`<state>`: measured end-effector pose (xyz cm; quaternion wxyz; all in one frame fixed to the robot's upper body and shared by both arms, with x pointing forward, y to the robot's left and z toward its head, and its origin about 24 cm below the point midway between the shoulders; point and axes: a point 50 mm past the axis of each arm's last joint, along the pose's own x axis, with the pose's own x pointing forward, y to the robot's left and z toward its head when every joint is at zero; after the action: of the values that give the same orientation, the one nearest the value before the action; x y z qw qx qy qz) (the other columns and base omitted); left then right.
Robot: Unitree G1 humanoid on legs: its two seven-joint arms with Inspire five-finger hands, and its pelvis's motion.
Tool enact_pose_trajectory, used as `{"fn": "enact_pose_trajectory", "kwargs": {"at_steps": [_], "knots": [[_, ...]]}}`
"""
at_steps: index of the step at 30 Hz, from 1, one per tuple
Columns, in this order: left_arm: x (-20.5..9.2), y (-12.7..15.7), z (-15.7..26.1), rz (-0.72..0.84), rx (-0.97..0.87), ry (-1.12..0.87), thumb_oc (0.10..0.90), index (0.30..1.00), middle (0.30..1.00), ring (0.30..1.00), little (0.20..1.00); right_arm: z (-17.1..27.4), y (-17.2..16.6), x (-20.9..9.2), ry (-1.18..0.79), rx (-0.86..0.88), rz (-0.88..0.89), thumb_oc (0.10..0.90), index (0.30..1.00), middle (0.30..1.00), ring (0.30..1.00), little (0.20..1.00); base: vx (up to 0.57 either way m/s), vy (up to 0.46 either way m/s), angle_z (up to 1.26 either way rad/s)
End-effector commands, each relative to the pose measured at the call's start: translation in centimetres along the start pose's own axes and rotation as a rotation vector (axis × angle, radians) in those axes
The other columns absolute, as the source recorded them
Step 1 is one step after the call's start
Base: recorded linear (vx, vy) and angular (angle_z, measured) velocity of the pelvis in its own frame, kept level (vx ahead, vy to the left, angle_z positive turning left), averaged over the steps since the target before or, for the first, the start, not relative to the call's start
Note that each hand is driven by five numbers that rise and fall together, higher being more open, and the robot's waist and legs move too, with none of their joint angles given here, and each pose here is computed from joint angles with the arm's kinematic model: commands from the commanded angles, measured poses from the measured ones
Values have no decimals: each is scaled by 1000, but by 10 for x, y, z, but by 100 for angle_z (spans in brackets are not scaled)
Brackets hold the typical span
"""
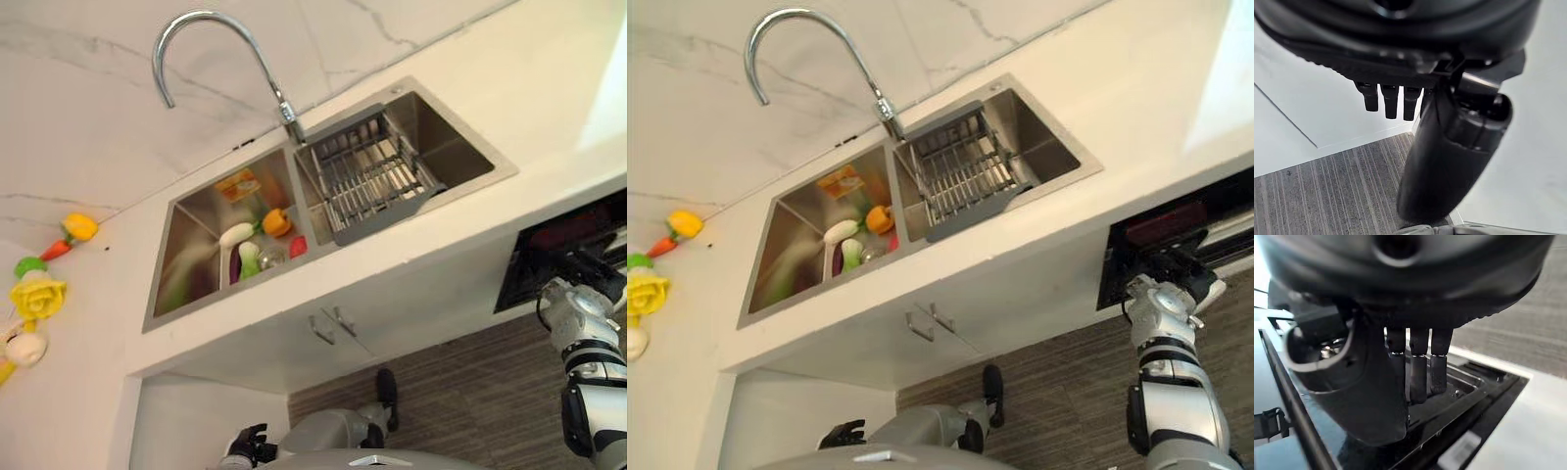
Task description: Place the dishes in the dishwasher.
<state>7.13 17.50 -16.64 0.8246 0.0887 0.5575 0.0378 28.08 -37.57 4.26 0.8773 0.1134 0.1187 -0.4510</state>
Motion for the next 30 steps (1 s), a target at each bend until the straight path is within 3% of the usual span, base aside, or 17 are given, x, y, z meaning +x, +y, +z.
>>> {"fn": "enact_pose_trajectory", "kwargs": {"at_steps": [1,2,4,8,12,14,20,21,22,24,30], "knots": [[9,18,35,27,60,-98,800,900,900,900,900,90,75,-16,-257,192,391,464,396,396,396,396,67,7,15],[9,18,33,26,44,-85,800,900,900,900,900,88,76,-17,-255,231,405,800,900,900,900,900,54,4,10],[9,17,32,23,42,-78,800,900,900,900,900,83,74,-18,-250,254,397,800,900,900,900,900,41,-16,5],[12,15,32,43,-8,-37,800,900,900,900,900,-1,57,-27,-60,381,364,800,900,900,900,900,50,-54,-1],[14,12,32,35,66,-9,800,900,900,900,900,-83,16,-36,182,508,194,800,900,900,900,900,30,-45,-6],[15,13,32,29,97,9,800,900,900,900,900,-155,-46,-57,417,356,-5,800,900,900,900,900,4,-53,-9],[15,14,33,27,99,14,800,900,900,900,900,-179,-81,-71,517,231,-88,800,900,900,900,900,10,-45,-42],[17,15,45,27,118,-21,800,900,900,900,900,-206,-137,-98,659,8,-202,800,900,900,900,900,9,-50,-23],[17,15,45,27,118,-21,800,900,900,900,900,-206,-137,-98,659,8,-202,800,900,900,900,900,11,-41,-42],[16,11,48,28,165,-47,800,900,900,900,900,-211,-180,-115,713,-188,-294,800,900,900,900,900,5,47,-36],[17,20,43,54,128,-22,800,900,900,900,900,-217,-196,-128,802,-433,-277,800,900,900,900,900,0,97,-14]]}}
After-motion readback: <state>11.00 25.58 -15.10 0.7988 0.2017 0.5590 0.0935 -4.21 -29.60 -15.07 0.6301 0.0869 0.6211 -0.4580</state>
